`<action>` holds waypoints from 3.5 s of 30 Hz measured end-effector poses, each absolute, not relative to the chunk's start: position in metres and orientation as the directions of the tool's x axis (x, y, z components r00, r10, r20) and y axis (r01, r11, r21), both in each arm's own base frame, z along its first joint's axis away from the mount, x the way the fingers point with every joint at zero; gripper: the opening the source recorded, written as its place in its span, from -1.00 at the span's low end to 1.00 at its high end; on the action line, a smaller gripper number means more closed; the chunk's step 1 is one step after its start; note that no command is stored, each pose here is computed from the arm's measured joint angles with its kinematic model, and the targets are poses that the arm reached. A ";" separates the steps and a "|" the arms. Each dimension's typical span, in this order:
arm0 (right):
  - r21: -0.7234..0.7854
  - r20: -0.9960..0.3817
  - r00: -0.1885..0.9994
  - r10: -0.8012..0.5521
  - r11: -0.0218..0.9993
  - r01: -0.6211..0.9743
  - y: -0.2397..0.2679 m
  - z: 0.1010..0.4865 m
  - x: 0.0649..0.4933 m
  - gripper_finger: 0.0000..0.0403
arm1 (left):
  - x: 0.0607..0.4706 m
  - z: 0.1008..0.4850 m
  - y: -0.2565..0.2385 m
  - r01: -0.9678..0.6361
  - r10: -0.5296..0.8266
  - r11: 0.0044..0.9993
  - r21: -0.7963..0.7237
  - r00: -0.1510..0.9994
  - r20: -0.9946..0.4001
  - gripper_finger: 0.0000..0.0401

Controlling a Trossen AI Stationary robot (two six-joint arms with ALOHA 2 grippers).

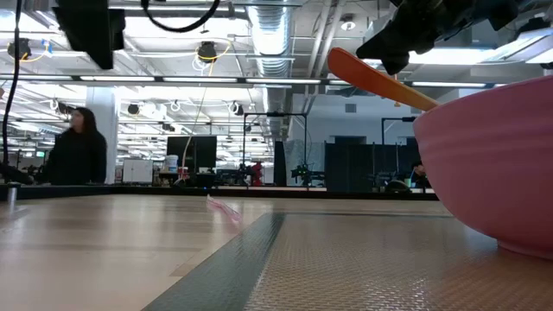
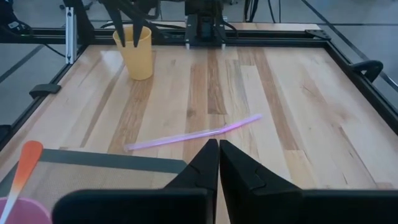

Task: Pick & Place Utensil
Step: Put the yellow cup on the top of the transparent placemat

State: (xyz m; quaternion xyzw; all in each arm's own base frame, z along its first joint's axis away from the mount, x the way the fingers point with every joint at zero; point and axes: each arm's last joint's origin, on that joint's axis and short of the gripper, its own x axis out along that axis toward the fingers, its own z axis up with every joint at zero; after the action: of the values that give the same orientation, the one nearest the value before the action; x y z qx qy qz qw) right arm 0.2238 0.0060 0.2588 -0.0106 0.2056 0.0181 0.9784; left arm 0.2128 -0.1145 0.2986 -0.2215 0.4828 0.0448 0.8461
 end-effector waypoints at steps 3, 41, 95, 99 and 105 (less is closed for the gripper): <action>-0.013 -0.403 0.915 0.031 0.999 -0.040 0.006 0.259 0.224 -0.96 | 0.211 0.298 -0.115 -0.326 -0.151 0.878 -0.352 0.509 -0.847 -0.60; 0.027 -0.410 0.912 0.027 0.999 -0.018 0.006 0.258 0.223 -0.96 | 0.173 0.297 -0.157 -0.469 -0.274 0.761 -0.447 0.393 -0.878 -0.60; 0.016 -0.410 0.912 0.027 1.000 -0.022 0.006 0.258 0.224 -0.96 | 0.233 0.285 -0.124 -0.031 -0.347 0.865 -0.500 0.683 -0.643 -0.93; 0.016 -0.410 0.912 0.027 1.000 -0.023 0.006 0.258 0.224 -0.96 | 0.241 0.293 -0.110 0.057 -0.323 0.912 -0.407 0.712 -0.624 -0.93; -0.031 -0.410 0.912 0.023 0.999 -0.040 0.006 0.258 0.224 -0.96 | 0.254 0.316 -0.093 0.209 -0.242 0.970 -0.123 0.794 -0.557 -0.93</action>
State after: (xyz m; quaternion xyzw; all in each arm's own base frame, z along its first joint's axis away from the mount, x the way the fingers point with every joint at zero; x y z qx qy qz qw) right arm 0.2236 0.0058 0.2582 -0.0195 0.2092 0.0162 0.9775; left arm 0.2537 -0.0926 0.3155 -0.0277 0.2979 -0.1191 0.9467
